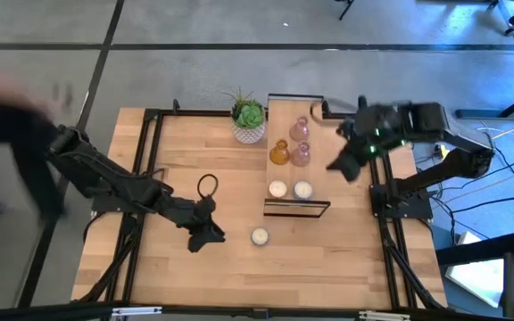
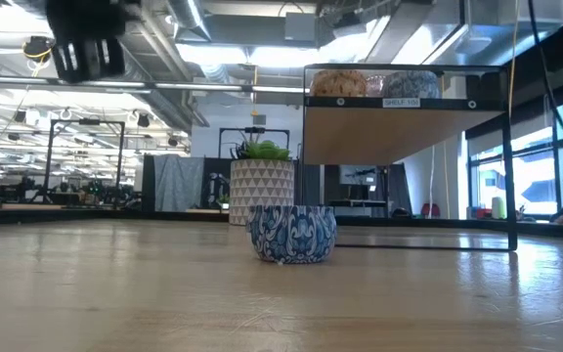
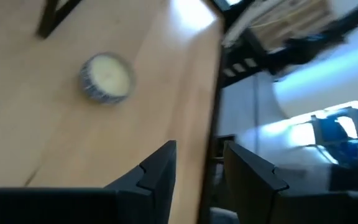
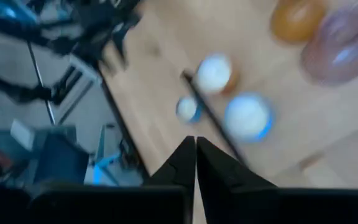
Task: Pick & Place candle stick holders
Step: Put the blue patterned scented candle on the shelf aligned with the pink glass candle holder
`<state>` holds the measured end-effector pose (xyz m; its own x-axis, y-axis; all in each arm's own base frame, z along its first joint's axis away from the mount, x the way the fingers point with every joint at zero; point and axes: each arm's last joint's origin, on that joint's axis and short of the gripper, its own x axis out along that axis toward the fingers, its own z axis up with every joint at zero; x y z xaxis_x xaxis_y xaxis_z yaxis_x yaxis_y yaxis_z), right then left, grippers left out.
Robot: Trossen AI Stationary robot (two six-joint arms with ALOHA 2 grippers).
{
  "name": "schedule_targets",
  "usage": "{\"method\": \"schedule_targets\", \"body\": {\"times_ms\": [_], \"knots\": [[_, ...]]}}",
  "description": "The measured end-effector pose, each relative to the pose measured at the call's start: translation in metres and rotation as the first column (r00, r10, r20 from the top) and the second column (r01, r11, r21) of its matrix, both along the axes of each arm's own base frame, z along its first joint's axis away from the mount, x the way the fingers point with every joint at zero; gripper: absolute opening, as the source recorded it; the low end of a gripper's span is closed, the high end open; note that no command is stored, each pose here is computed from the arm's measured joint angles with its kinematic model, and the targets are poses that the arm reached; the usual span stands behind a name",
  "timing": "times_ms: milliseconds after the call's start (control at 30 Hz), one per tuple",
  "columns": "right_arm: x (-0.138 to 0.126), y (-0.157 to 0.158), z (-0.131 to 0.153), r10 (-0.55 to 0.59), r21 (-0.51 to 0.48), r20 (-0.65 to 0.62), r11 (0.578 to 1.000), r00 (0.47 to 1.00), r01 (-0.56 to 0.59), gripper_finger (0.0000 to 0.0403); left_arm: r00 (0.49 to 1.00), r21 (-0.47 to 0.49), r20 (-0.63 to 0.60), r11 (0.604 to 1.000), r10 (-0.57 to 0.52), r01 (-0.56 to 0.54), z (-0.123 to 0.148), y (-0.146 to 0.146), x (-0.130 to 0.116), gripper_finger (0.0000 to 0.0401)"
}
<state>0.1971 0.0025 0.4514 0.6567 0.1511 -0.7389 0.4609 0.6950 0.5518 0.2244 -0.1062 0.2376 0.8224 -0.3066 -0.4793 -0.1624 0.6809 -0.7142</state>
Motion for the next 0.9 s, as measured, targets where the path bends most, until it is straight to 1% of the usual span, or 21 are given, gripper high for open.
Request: {"method": "schedule_targets", "body": {"times_ms": [167, 267, 333, 467, 600, 667, 733, 800, 900], "knots": [[-0.005, 0.046, -0.007, 0.079, 0.054, -0.095, 0.996, 0.992, -0.074, 0.0043, 0.99, 0.029, -0.128, 0.998, 0.057, -0.053, -0.031, 0.001, 0.017, 0.0149], [-0.008, 0.071, -0.017, 0.092, 0.073, -0.181, 0.994, 0.979, -0.08, 0.0065, 0.973, 0.064, -0.217, 0.996, 0.081, -0.069, -0.05, 0.002, 0.029, 0.0163], [-0.011, 0.085, -0.024, 0.088, 0.077, -0.241, 0.994, 0.966, -0.071, 0.0081, 0.959, 0.103, -0.266, 0.992, 0.095, -0.069, -0.057, 0.0, 0.038, 0.0172], [-0.016, 0.107, -0.041, 0.059, 0.035, -0.351, 0.998, 0.934, -0.05, 0.0123, 0.929, 0.177, -0.349, 0.982, 0.126, -0.066, -0.059, 0.001, 0.063, 0.0184], [-0.02, 0.12, -0.058, 0.014, -0.033, -0.413, 0.999, 0.911, -0.03, 0.0168, 0.891, 0.261, -0.409, 0.961, 0.198, -0.094, -0.052, 0.006, 0.088, 0.0195], [-0.022, 0.125, -0.067, 0.005, -0.063, -0.435, 0.997, 0.9, -0.036, 0.0188, 0.87, 0.284, -0.435, 0.952, 0.233, -0.113, -0.048, 0.01, 0.1, 0.02], [-0.026, 0.129, -0.075, 0.014, -0.086, -0.463, 0.994, 0.886, -0.061, 0.0203, 0.842, 0.284, -0.467, 0.947, 0.272, -0.149, -0.046, 0.015, 0.107, 0.0206], [-0.029, 0.132, -0.083, 0.014, -0.107, -0.491, 0.991, 0.871, -0.076, 0.0215, 0.825, 0.253, -0.474, 0.945, 0.308, -0.207, -0.042, 0.019, 0.115, 0.0212], [-0.032, 0.136, -0.092, 0.016, -0.143, -0.505, 0.985, 0.863, -0.101, 0.0223, 0.804, 0.211, -0.489, 0.94, 0.339, -0.267, -0.04, 0.023, 0.121, 0.0224]]}}
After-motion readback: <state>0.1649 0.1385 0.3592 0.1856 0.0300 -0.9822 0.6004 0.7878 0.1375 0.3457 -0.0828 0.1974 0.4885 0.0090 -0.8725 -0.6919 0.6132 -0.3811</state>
